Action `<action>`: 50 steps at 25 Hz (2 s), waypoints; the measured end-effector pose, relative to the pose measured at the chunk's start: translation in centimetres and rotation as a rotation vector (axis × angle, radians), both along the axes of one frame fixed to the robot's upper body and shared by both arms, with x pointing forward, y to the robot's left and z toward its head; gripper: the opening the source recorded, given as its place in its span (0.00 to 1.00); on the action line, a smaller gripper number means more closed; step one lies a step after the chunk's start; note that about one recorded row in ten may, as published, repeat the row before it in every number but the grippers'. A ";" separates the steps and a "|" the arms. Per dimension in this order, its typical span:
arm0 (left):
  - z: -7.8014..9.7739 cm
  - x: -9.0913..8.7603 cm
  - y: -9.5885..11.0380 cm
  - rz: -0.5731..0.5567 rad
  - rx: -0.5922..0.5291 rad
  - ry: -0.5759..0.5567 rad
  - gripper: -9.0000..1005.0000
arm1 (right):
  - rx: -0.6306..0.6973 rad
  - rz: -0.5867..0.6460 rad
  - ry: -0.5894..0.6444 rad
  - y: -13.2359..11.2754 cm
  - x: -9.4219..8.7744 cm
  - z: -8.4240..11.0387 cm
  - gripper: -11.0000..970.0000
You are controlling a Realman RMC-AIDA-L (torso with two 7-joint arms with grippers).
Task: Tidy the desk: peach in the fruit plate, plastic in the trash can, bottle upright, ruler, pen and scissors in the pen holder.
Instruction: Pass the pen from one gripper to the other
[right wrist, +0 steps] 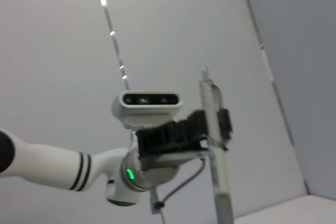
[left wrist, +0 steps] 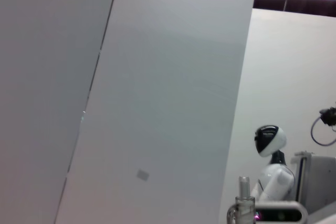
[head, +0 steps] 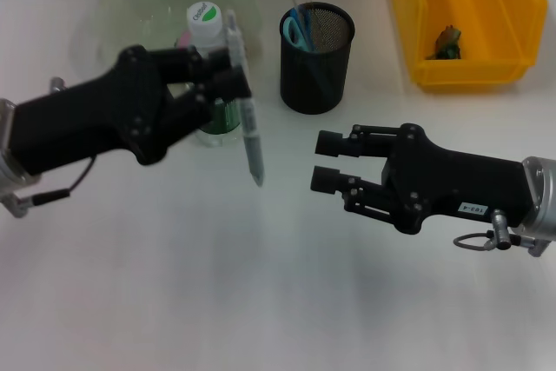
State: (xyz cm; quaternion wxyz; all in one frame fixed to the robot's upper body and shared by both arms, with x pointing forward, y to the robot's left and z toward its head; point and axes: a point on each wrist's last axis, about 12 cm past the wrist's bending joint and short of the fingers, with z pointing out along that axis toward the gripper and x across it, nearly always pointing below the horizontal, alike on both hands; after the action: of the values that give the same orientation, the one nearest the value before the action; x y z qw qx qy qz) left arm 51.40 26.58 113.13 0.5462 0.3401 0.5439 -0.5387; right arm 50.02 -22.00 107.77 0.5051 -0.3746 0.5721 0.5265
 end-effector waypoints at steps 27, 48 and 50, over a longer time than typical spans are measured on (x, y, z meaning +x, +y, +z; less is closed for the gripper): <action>-2.3 -1.3 -2.2 -0.087 0.061 -0.031 0.20 | -0.112 0.177 -0.045 3.2 1.8 1.8 0.45; -2.2 -1.0 -2.4 -0.095 0.065 -0.037 0.22 | -0.149 0.176 -0.057 3.9 2.0 1.3 0.14; -2.2 -1.0 -2.4 -0.094 0.066 -0.037 0.22 | -0.149 0.176 -0.059 3.9 2.0 1.4 0.15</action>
State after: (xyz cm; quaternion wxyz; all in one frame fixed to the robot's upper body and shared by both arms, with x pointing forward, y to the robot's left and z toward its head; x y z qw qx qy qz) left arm 50.42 24.14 110.96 0.5188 0.3929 0.5348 -0.5390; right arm 52.02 -18.07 109.14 0.4444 -0.4750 0.5595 0.5136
